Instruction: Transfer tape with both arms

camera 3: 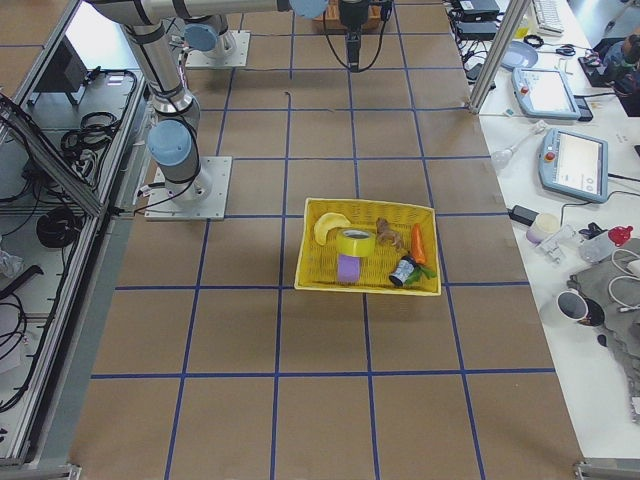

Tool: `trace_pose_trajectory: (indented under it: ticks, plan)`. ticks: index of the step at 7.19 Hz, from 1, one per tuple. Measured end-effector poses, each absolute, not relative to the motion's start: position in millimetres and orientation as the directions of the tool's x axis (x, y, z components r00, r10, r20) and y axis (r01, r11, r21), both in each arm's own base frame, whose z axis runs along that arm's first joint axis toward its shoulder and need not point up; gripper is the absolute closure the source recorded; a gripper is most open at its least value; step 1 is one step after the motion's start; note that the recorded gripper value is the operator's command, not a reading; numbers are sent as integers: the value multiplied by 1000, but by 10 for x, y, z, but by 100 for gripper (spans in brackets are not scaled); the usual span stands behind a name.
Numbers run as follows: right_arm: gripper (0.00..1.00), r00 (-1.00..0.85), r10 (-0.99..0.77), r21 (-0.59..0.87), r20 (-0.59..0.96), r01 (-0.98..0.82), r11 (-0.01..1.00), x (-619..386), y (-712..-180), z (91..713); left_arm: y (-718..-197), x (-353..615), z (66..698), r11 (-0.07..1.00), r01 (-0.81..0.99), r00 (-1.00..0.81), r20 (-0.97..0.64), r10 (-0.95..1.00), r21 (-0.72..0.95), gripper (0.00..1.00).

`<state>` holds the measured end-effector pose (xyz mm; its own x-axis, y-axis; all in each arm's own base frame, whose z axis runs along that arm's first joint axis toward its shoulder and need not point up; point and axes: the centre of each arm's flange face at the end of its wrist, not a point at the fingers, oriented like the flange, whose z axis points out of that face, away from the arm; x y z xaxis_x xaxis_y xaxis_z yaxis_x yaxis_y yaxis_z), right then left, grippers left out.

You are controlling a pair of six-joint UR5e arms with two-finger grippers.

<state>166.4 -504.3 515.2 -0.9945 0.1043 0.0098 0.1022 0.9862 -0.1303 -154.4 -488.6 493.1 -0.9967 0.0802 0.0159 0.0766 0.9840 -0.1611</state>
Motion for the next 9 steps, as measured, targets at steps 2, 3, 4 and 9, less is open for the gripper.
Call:
trace_pose_trajectory:
  ticks: [2,3,4,9]
  plan:
    - [0,-995,104,-131,10,101,986,1663,-5043,5156,-4888,-1541,4938,984,76,-997,16,80,-163,0]
    - [0,-995,104,-131,10,101,986,1663,-5043,5155,-4889,-1540,4939,984,76,-997,16,80,-163,0]
    - [0,-995,103,-129,10,101,986,1665,-5042,5146,-4887,-1540,4932,984,76,-997,16,80,-161,0]
    - [0,-995,103,-126,12,100,987,1669,-5037,5127,-4876,-1525,4946,984,78,-997,0,79,-163,0]
